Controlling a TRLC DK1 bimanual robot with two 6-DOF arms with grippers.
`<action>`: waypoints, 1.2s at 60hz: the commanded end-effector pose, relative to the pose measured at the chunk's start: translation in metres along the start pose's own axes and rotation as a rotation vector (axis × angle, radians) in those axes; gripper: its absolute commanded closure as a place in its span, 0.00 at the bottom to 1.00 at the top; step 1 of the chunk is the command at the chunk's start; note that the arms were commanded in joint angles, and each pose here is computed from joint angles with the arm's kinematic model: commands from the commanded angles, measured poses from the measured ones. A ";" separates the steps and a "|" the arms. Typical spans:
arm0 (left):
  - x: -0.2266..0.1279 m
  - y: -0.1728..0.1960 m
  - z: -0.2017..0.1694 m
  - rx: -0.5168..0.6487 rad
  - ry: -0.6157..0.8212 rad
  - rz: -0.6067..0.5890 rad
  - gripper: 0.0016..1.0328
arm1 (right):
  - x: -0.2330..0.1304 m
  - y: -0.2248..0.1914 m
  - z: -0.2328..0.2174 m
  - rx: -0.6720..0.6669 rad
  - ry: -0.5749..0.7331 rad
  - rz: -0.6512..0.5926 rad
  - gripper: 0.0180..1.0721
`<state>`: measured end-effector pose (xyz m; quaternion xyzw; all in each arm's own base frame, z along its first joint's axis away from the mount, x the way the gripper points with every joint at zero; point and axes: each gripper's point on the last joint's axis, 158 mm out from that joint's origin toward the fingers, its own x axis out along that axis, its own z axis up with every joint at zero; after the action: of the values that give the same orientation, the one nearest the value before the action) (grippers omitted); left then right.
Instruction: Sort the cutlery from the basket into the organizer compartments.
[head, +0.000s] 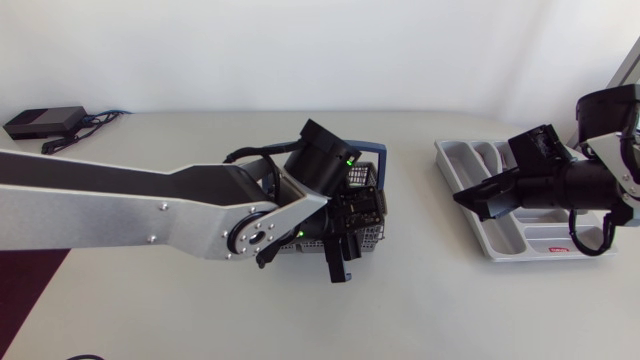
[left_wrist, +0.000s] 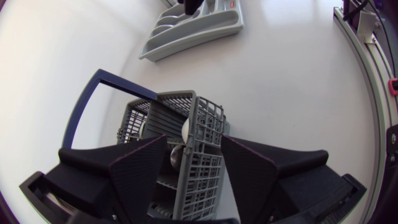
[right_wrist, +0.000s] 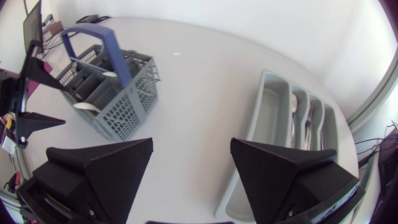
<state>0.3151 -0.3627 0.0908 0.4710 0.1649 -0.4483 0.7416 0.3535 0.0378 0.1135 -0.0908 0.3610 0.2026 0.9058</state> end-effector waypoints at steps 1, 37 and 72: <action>0.007 0.010 0.004 0.024 -0.005 0.024 0.43 | -0.009 0.032 -0.012 -0.050 0.006 0.075 0.14; 0.022 0.034 -0.001 0.044 0.002 0.074 0.54 | -0.044 0.138 -0.049 -0.261 -0.026 0.286 0.13; 0.028 0.037 0.007 0.069 0.000 0.072 0.55 | -0.041 0.147 -0.054 -0.278 -0.017 0.304 0.13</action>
<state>0.3524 -0.3734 0.0975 0.4898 0.1351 -0.4284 0.7472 0.2350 0.1413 0.1119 -0.1582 0.3202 0.3857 0.8507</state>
